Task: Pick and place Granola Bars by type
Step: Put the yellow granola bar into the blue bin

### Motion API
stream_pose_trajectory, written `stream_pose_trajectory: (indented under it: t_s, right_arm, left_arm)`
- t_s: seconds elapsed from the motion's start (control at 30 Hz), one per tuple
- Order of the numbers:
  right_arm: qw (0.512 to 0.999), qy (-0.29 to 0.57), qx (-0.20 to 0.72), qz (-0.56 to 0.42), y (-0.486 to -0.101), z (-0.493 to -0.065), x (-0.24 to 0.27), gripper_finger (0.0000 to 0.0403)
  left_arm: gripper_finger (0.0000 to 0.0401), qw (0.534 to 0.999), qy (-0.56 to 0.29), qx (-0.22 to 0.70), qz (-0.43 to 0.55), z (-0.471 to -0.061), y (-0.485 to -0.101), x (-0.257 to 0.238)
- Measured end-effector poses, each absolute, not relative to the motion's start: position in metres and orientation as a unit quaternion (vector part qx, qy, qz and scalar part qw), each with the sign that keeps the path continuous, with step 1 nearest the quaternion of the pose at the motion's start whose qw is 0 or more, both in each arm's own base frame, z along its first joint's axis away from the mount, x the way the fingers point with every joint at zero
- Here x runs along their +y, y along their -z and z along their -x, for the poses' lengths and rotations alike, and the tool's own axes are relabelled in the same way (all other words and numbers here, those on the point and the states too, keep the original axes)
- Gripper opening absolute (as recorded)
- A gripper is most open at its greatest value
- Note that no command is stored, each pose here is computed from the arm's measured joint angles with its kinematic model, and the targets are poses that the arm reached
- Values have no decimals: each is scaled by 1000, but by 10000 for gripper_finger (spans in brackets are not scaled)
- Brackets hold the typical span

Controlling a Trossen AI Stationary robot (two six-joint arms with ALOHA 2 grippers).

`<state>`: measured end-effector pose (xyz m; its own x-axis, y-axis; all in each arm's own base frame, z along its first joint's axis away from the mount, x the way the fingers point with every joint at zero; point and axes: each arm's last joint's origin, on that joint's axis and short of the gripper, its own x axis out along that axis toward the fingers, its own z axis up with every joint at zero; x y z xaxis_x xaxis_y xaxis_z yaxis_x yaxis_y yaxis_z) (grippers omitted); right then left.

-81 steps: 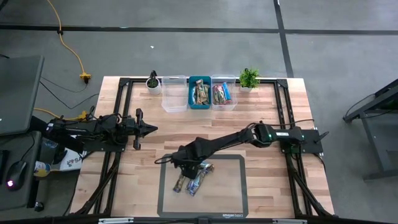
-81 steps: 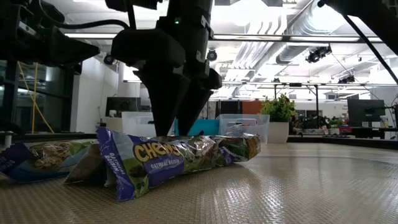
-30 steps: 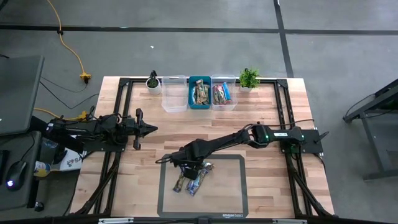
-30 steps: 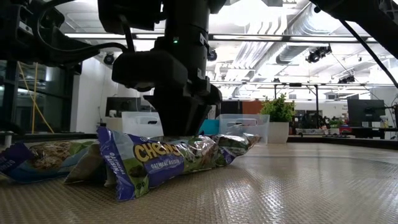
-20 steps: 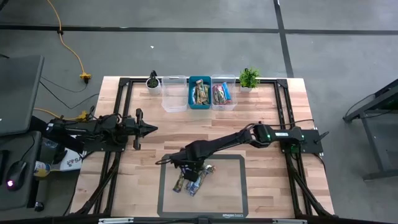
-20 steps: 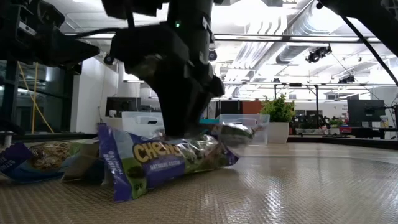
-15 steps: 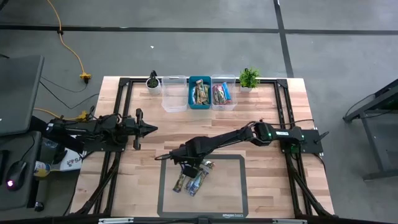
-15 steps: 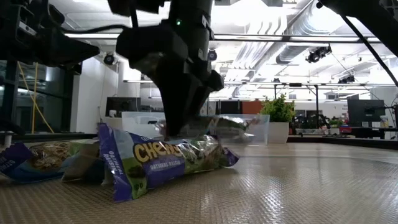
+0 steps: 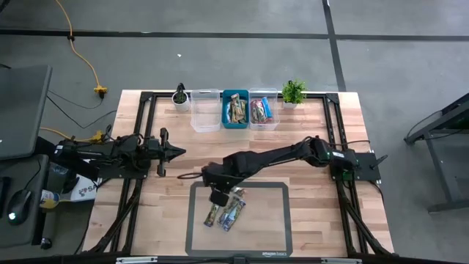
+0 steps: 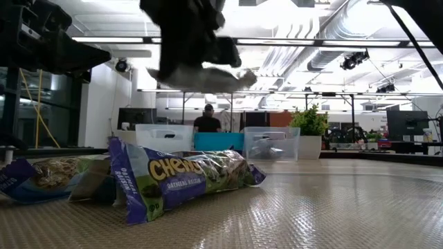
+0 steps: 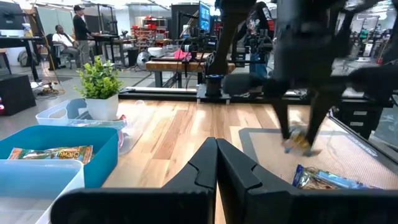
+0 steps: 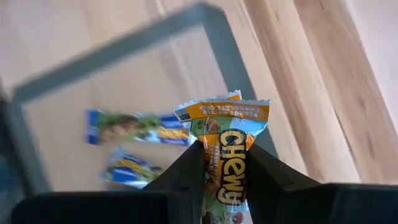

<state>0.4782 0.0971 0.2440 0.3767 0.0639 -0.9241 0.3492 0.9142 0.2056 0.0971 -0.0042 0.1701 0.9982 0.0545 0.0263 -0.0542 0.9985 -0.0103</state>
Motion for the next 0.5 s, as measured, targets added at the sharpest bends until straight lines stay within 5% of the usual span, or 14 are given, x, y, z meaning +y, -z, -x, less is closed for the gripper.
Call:
stream_pose_trajectory:
  t_s: [0.5]
  right_arm:
    - [900, 50, 370, -223, -327, -478, 71, 78]
  left_arm:
    - [1, 1000, -27, -13, 5, -97, -170, -4]
